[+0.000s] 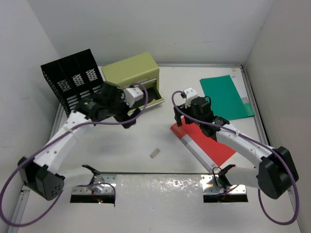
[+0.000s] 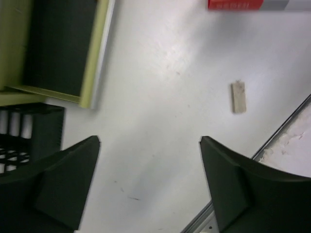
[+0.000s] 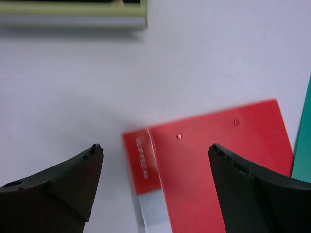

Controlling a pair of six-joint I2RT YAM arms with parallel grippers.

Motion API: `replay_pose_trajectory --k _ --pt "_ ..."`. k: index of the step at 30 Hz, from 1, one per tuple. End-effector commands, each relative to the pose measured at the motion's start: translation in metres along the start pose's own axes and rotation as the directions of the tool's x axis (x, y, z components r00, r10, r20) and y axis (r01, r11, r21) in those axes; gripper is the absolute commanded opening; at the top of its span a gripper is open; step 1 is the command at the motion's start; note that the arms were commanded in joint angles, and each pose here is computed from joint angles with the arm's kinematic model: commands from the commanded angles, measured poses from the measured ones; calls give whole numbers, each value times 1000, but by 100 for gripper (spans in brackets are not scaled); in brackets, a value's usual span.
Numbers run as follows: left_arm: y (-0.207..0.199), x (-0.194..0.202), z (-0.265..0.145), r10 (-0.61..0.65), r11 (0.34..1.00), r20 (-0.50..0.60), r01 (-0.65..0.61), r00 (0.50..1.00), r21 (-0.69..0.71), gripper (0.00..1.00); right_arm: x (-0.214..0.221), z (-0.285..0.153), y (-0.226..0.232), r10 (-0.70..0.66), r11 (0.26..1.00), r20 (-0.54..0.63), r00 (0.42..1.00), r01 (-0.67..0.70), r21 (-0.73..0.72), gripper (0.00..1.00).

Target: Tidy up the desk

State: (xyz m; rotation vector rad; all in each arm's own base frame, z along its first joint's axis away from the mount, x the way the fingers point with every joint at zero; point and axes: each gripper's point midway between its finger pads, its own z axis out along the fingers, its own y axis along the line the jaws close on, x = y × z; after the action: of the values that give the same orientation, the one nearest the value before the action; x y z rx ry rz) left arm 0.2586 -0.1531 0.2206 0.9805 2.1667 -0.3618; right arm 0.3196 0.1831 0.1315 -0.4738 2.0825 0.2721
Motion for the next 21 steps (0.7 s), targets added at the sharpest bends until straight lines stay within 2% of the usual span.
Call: replay_pose_trajectory --k 1,3,4,8,11,13,17,20,21 --pt "-26 23 29 38 999 -98 -34 994 38 86 10 -13 -10 9 998 -10 1000 -8 54 87" --pt "-37 30 47 96 995 -128 -92 987 42 94 10 -21 -22 -1 993 -20 1000 3 116 87" --pt "-58 40 57 154 986 -154 -142 976 86 96 10 -22 -25 -10 992 -25 1000 13 129 87" --pt "-100 65 102 298 951 -258 -262 919 164 98 16 -31 -36 -15 982 -47 999 24 188 87" --pt "-135 66 123 358 920 -264 -289 896 266 98 26 -39 -46 -22 970 -79 997 40 239 88" --pt "-144 68 132 365 910 -263 -283 893 303 99 26 -48 -53 -25 961 -80 996 46 274 88" --pt "-127 90 165 403 910 -314 -342 859 233 99 20 -60 -61 -32 950 -41 999 43 309 88" --pt "-131 95 177 395 912 -301 -332 868 240 98 17 -66 -65 -35 944 -22 999 40 327 88" --pt "-140 100 178 390 908 -292 -312 873 281 98 15 -69 -67 -39 941 -13 999 41 336 87"
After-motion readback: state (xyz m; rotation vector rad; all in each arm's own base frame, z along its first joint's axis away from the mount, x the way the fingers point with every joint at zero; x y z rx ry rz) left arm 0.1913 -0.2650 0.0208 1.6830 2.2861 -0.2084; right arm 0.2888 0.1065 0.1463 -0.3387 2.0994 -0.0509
